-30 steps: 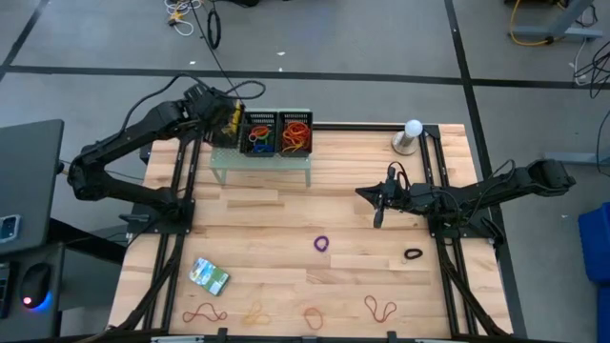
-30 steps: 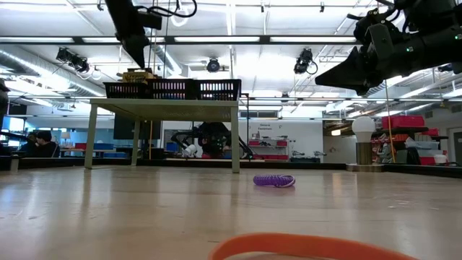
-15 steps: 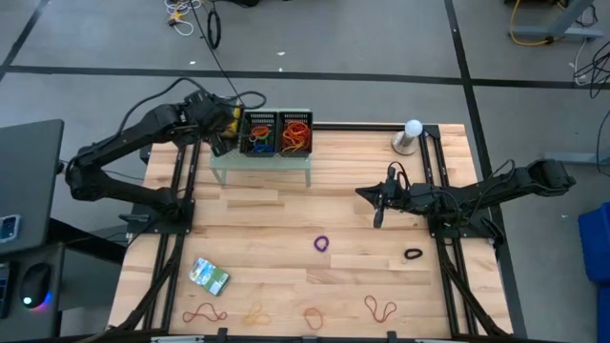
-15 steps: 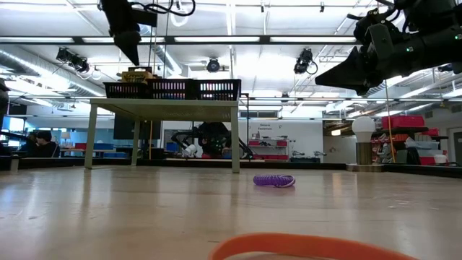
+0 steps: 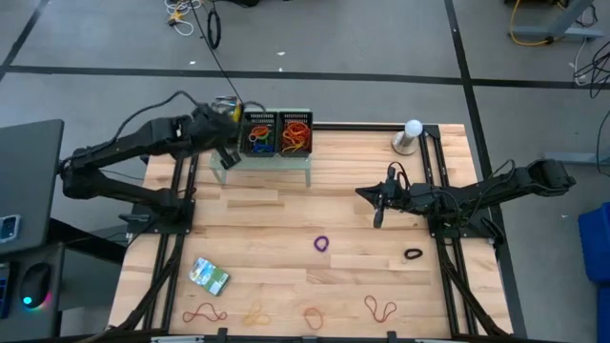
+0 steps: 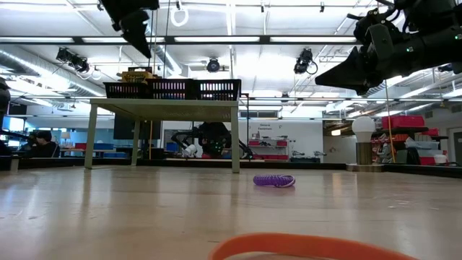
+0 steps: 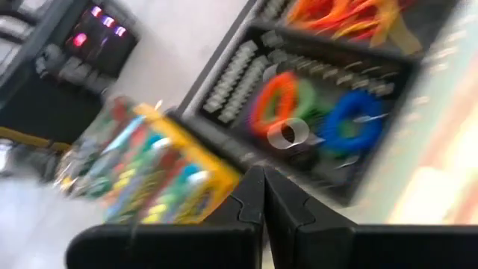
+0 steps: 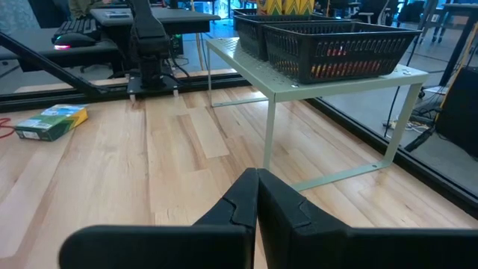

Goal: Pick & Place Office Desk Supplies
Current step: Put the red rubber band into the right black bin on the shelf

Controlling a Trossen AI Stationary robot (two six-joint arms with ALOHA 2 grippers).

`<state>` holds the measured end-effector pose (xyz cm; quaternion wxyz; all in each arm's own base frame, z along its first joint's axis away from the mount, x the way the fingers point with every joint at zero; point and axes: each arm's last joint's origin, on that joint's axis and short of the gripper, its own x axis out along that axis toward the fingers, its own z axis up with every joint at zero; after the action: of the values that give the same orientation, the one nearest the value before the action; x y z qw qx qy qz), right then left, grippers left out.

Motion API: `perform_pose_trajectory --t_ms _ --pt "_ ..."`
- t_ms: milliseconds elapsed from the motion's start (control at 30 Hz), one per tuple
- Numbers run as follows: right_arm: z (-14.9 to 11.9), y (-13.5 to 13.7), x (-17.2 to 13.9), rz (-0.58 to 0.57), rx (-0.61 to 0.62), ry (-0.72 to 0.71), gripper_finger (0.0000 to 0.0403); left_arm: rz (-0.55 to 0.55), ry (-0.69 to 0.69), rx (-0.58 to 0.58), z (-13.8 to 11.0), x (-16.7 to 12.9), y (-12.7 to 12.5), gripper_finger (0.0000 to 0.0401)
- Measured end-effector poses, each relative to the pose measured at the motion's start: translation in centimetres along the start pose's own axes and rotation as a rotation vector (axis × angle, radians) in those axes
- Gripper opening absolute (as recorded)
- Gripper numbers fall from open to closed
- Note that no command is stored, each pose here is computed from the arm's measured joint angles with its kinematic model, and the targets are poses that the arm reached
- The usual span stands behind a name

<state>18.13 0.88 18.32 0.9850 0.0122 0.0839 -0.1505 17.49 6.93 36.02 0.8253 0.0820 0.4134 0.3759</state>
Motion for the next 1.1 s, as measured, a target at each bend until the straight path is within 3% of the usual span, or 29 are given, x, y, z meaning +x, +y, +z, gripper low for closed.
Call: perform_pose_trajectory --t_ms 200,367,533,667,767,900,1033,1100 --pt "0.0 0.0 0.0 0.000 0.000 0.000 0.0013 -0.128 -0.172 -0.031 -0.9 0.6 -5.2 0.0005" --pt "0.0 0.0 0.0 0.000 0.016 0.000 0.0013 -0.296 -0.276 -0.103 -2.4 1.9 -9.9 0.0006" --pt "-0.1 0.1 0.0 0.030 0.023 0.007 0.0013 -0.357 -0.343 -0.191 -4.7 3.1 -14.0 0.0007" --pt "-0.1 0.3 0.0 0.108 0.023 0.016 0.0013 -0.370 -0.252 -0.352 -6.1 5.5 -15.6 0.0017" --pt "-0.1 0.3 0.0 0.121 0.025 0.017 0.0013 -0.424 -0.213 -0.292 -6.1 6.7 -16.5 0.0020" --pt "-0.1 0.3 0.0 0.121 0.026 0.015 0.0013 -0.495 -0.295 -0.211 -5.5 6.8 -18.2 0.0006" --pt "-0.1 0.5 0.0 0.165 0.013 0.017 0.0007 -0.618 -0.345 -0.370 -4.5 7.3 -19.7 0.0013" --pt "-0.1 0.5 0.0 0.173 0.004 0.017 0.0005 -0.669 -0.317 -0.389 -4.3 7.5 -20.4 0.0017"
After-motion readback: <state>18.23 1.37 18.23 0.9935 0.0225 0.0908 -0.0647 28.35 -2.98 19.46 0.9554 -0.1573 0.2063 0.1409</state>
